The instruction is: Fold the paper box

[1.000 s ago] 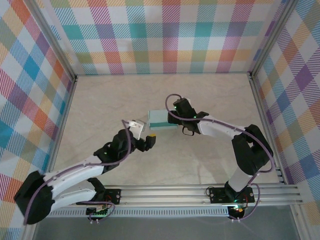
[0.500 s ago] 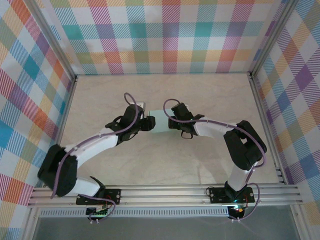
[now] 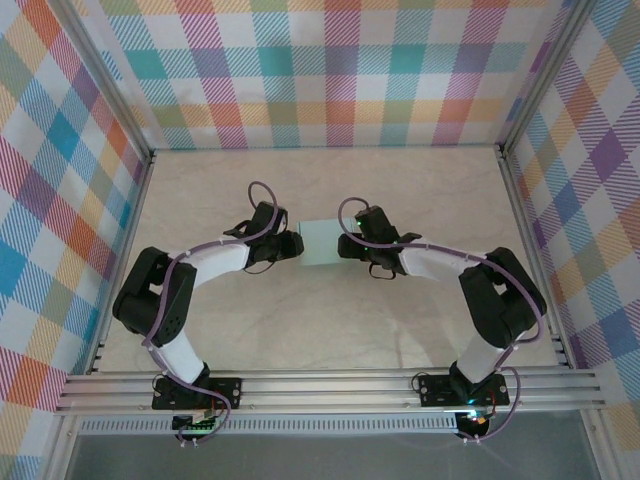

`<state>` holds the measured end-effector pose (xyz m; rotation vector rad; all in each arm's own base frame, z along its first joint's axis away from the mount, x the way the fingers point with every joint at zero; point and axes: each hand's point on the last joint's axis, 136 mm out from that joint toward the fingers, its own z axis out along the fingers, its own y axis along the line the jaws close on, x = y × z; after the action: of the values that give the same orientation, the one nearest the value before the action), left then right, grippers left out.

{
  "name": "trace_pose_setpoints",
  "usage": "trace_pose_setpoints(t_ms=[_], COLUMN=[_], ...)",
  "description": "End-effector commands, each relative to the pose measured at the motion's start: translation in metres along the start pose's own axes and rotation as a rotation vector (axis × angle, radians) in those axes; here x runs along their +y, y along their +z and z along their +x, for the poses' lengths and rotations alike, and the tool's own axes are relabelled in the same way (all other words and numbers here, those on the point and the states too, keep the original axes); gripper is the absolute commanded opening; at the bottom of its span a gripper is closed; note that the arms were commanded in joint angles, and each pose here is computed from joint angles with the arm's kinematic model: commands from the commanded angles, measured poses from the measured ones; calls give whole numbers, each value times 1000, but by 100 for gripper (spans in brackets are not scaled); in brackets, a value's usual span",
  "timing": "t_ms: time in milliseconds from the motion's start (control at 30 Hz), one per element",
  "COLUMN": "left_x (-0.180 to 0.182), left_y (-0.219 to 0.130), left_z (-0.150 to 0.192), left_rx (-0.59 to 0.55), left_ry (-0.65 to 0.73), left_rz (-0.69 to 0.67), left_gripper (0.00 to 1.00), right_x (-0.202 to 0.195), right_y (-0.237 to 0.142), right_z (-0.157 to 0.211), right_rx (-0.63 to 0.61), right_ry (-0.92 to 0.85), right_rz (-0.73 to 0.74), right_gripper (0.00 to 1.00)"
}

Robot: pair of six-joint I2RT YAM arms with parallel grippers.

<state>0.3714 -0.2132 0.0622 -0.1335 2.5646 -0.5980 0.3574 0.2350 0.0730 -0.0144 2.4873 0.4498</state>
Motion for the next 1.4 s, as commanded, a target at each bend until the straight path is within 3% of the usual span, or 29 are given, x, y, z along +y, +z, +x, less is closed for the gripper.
trace_pose_setpoints(t_ms=[0,233,533,833,1067,1200,1367], left_x=[-9,3,24,32,32,30,25], left_y=[4,7,8,12,11,6,-26], left_z=[-3,2,9,13,11,5,-16], left_rx=[5,14,27,34,28,-4,-160], left_ry=[-24,-37,-70,-90,-82,-71,-7], left_rz=[67,59,49,48,43,48,46], left_gripper=[31,27,26,25,26,30,45], right_x=[17,13,8,28,35,35,35], right_y=[-13,-20,-10,7,2,-4,-9], right_z=[-14,-26,-26,-15,-23,-26,-30], right_rx=[-25,-29,40,156,160,158,158], right_ry=[55,190,279,356,391,409,423], right_rz=[-160,-319,-392,-578,-636,-640,-650], right_gripper=[75,75,75,68,54,50,44])
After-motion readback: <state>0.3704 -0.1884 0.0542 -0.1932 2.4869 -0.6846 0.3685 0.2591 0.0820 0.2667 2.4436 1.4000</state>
